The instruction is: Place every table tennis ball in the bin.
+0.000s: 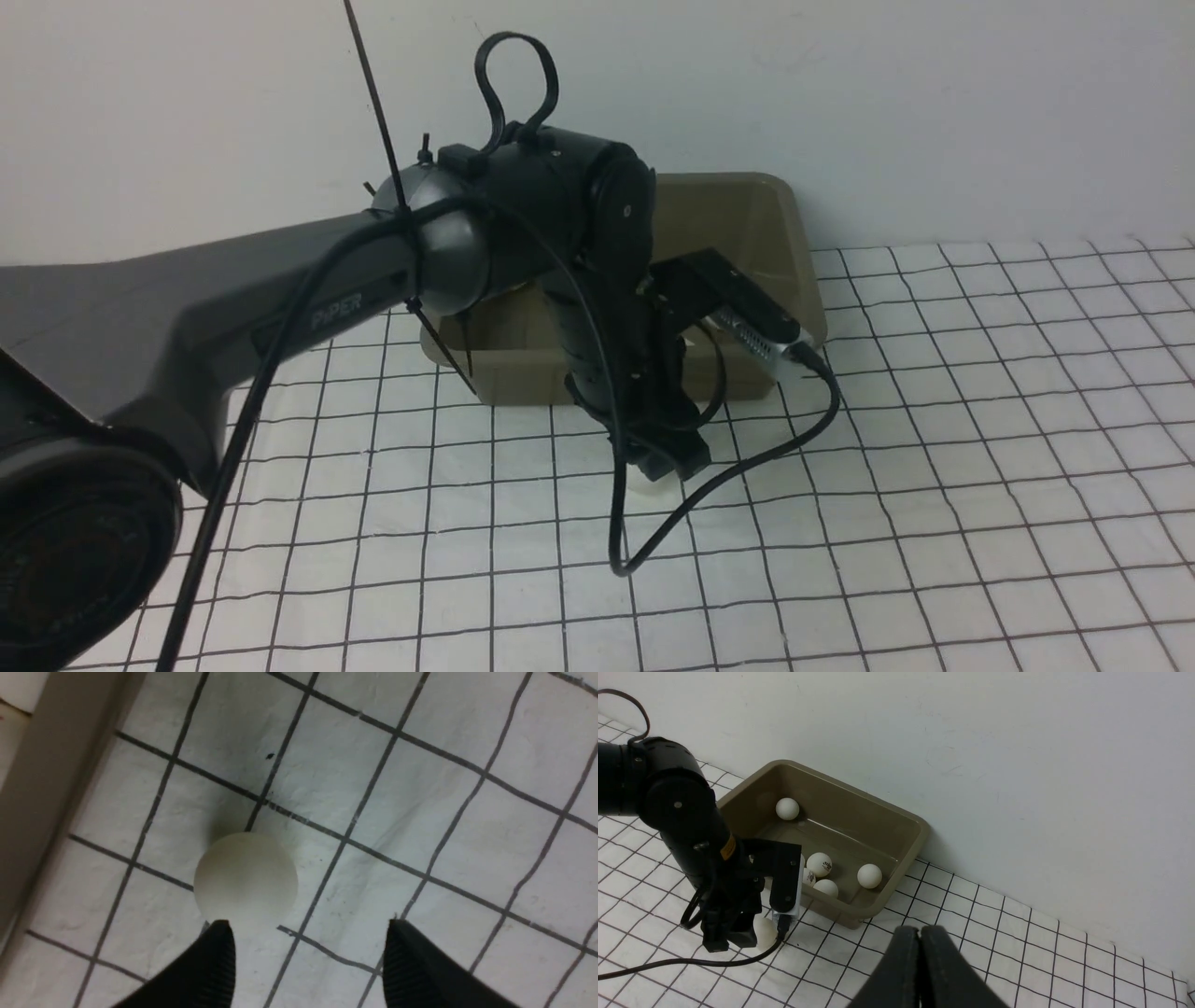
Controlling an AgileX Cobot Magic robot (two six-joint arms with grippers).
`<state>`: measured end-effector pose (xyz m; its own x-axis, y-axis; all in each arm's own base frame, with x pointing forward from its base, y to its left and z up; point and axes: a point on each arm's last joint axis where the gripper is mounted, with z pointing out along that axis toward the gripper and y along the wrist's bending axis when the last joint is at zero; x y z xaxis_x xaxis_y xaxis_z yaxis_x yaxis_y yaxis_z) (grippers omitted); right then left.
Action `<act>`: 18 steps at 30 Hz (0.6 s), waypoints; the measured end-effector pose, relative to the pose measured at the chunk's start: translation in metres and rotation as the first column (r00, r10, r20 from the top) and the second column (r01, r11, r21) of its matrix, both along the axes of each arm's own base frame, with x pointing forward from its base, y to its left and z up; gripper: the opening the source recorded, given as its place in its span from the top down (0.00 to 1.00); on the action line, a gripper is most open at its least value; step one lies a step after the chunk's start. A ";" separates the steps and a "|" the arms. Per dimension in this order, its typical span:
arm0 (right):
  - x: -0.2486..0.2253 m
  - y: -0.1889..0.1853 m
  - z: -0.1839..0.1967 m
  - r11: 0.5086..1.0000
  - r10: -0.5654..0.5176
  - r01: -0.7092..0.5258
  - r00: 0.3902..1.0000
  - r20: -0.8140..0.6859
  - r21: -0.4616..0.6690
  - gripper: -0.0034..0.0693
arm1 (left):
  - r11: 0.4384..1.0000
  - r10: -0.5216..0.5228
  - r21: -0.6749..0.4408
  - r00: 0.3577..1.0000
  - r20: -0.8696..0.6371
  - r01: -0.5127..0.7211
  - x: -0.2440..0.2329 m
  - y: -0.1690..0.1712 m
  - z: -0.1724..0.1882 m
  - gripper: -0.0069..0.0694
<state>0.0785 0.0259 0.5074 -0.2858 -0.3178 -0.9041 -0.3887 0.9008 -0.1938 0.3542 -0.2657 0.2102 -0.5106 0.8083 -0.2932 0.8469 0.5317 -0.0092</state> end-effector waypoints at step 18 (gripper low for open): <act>0.000 0.000 0.000 1.000 0.000 0.000 1.000 0.000 0.000 0.98 | 1.000 0.027 -0.013 0.998 0.049 -0.027 0.017 0.010 -0.009 0.29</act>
